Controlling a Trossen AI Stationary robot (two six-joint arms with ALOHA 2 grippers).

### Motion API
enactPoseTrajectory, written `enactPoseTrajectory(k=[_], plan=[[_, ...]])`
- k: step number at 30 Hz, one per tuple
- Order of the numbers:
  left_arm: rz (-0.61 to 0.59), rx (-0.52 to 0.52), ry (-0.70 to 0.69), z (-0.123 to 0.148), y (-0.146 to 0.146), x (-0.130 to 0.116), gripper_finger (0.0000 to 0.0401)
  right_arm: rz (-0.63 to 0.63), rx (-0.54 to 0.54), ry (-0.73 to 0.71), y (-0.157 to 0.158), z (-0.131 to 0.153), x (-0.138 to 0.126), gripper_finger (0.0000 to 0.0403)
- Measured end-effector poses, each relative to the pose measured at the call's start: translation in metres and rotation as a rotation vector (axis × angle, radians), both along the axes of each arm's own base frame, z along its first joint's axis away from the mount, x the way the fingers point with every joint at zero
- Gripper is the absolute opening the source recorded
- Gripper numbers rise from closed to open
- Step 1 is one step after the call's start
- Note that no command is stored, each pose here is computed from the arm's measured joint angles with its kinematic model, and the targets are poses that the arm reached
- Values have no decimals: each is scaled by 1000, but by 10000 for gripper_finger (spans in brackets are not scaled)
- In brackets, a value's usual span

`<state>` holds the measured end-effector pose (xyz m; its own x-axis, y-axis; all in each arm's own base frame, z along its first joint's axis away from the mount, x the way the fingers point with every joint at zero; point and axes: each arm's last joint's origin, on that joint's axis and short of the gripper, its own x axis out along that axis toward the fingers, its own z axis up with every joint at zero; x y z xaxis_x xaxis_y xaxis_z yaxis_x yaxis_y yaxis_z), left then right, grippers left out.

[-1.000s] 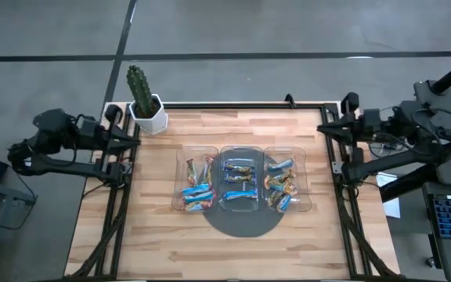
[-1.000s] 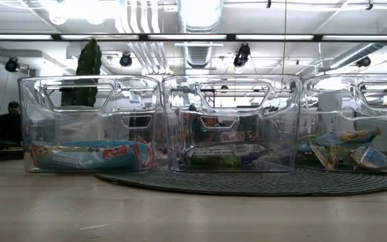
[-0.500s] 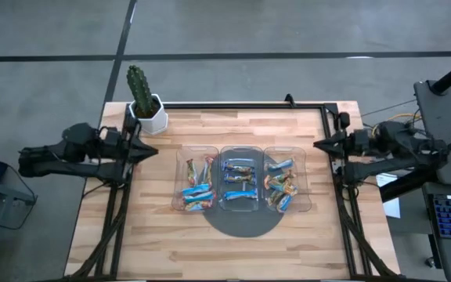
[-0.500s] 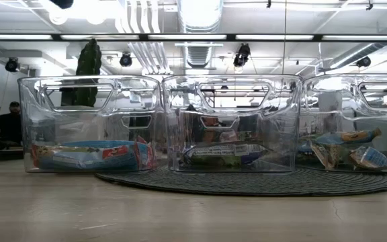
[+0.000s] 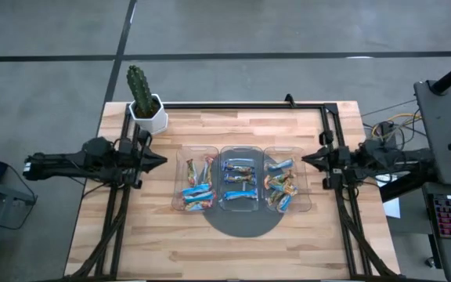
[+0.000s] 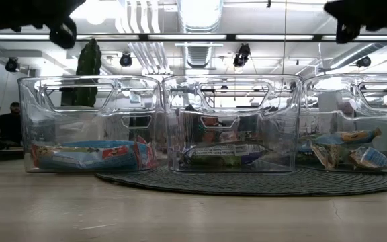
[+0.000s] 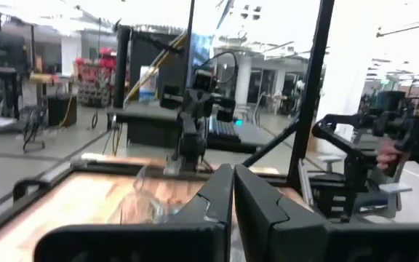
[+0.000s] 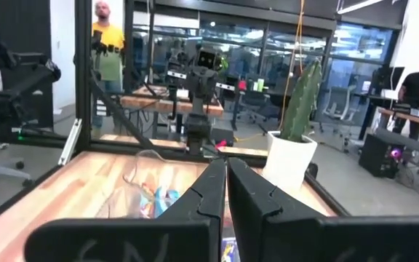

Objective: Pick and place Granola Bars by type
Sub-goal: Return to Home Position

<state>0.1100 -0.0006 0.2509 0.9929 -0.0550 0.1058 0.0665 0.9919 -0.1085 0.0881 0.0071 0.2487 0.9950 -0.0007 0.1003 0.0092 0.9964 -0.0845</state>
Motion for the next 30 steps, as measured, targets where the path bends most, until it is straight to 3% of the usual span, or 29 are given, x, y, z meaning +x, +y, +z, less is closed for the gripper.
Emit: enactPoseTrajectory(k=[12, 30], plan=[[150, -22, 108, -49, 4, 4, 0, -33, 74, -49, 0, -63, 6, 8], [147, -27, 134, -85, 4, 4, 0, -36, 43, 52, 0, -78, 9, 8]])
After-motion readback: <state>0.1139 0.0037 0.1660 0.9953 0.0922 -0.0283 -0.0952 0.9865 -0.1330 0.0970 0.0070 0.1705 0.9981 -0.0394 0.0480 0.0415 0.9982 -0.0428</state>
